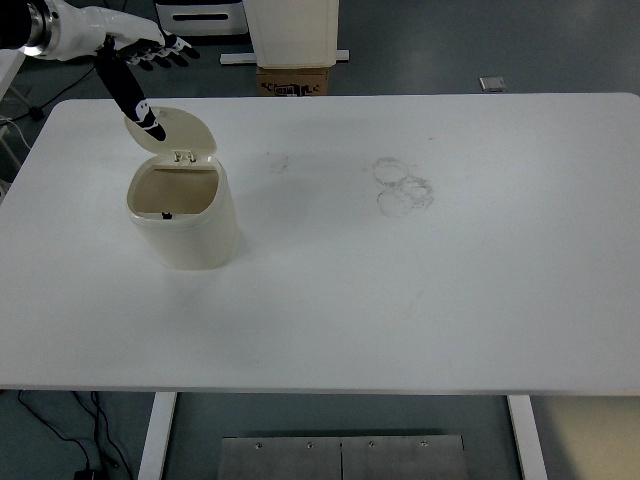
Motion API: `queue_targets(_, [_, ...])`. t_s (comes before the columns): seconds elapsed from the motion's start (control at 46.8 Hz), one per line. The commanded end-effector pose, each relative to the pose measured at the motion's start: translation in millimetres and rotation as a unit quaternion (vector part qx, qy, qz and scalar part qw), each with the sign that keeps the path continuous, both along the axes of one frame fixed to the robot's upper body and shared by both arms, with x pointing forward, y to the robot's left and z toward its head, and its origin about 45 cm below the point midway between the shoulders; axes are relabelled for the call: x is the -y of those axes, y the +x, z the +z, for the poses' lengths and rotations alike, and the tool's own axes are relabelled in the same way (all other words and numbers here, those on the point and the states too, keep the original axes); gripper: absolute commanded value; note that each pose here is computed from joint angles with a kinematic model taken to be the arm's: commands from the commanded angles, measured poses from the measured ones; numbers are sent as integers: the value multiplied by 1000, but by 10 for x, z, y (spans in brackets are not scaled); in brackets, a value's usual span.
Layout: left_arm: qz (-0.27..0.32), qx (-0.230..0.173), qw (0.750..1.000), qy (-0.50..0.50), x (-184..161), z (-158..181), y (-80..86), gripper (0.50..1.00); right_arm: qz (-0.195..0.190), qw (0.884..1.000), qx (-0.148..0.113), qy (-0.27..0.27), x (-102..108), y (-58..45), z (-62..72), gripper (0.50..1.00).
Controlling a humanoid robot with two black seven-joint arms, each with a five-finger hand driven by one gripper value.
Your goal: Close trash bin
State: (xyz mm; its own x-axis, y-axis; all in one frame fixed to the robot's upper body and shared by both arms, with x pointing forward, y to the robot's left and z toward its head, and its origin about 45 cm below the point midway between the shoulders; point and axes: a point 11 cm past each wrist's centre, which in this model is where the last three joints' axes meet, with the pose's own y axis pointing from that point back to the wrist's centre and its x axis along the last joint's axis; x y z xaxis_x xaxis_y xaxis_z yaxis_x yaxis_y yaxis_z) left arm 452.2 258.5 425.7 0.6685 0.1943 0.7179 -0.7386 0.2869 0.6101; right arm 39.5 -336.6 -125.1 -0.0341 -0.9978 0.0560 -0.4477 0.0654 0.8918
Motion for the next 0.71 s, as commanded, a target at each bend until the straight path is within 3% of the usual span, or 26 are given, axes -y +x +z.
queue_targets(0.0, [-7,-11,1000,-5,45,-51,-35,1000,0,1000,0,0,0,0,0,991])
queue_targets(0.684, [-27,-22,999,8,35,-139,-217,1000,0,1000,0,0,0,0,0,991])
